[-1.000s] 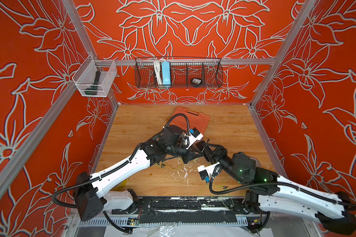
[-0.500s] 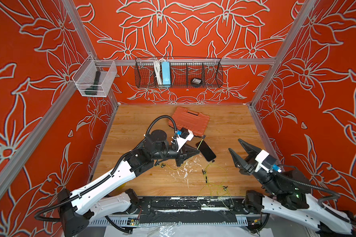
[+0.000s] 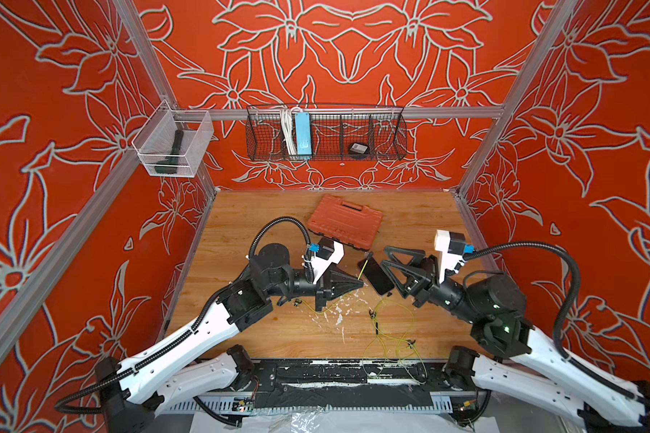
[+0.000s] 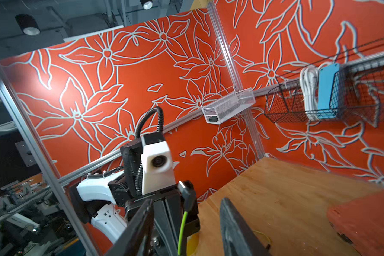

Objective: Plug wired earphones into phones
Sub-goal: Pick up the wired earphone from the center of the board.

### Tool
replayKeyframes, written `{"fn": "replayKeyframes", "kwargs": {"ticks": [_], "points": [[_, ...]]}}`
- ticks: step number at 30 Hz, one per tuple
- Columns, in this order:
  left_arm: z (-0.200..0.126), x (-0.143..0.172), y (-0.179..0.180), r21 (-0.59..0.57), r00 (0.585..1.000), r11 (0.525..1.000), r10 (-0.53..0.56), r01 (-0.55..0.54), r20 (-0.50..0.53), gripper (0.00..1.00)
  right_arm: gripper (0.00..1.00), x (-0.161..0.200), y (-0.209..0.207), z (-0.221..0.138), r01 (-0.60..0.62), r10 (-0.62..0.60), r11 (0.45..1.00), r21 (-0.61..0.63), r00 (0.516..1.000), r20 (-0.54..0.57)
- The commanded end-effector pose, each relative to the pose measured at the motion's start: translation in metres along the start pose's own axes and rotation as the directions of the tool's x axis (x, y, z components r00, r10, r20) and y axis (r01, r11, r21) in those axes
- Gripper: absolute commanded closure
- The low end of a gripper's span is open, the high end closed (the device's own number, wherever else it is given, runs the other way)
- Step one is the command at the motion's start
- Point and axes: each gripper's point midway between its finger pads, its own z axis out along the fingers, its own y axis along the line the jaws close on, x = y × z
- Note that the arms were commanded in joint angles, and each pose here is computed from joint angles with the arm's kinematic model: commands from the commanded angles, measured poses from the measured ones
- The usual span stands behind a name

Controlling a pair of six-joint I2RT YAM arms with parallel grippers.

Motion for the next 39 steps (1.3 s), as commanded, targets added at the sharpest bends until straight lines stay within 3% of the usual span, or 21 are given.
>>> {"fn": "replayKeyframes", "kwargs": {"ticks": [1, 6, 10, 16, 29, 36, 39], "points": [[-0.001, -0.007, -0.011, 0.054, 1.0, 0.999, 0.0, -0.001, 0.03, 1.0, 0.52, -0.015, 0.03, -0.005, -0.174, 0.179, 0.957, -0.232, 0.984, 0.0], [-0.001, -0.006, -0.012, 0.062, 1.0, 0.998, -0.003, 0.001, 0.03, 1.0, 0.53, -0.011, 0.042, -0.001, -0.144, 0.132, 0.948, -0.282, 0.989, -0.059], [-0.002, -0.009, -0.013, 0.068, 0.999, 0.998, -0.004, 0.001, 0.039, 1.0, 0.59, -0.003, 0.034, 0.0, -0.136, 0.121, 0.958, -0.253, 0.99, -0.074], [0.0, -0.007, -0.013, 0.074, 0.999, 0.997, -0.012, 0.01, 0.031, 1.0, 0.59, 0.008, 0.025, 0.003, -0.134, 0.114, 0.966, -0.222, 0.988, -0.101], [0.002, -0.004, -0.014, 0.097, 0.999, 0.995, -0.033, 0.031, 0.013, 1.0, 0.67, 0.009, 0.033, 0.011, -0.121, 0.085, 0.956, -0.266, 0.986, -0.141], [0.002, -0.003, -0.013, 0.092, 0.999, 0.995, -0.031, 0.03, 0.011, 1.0, 0.81, 0.009, 0.033, 0.011, -0.11, 0.074, 0.958, -0.264, 0.987, -0.141], [0.003, -0.003, -0.013, 0.091, 0.999, 0.995, -0.032, 0.031, 0.008, 1.0, 0.82, 0.009, 0.033, 0.012, -0.11, 0.073, 0.957, -0.267, 0.987, -0.145]]}}
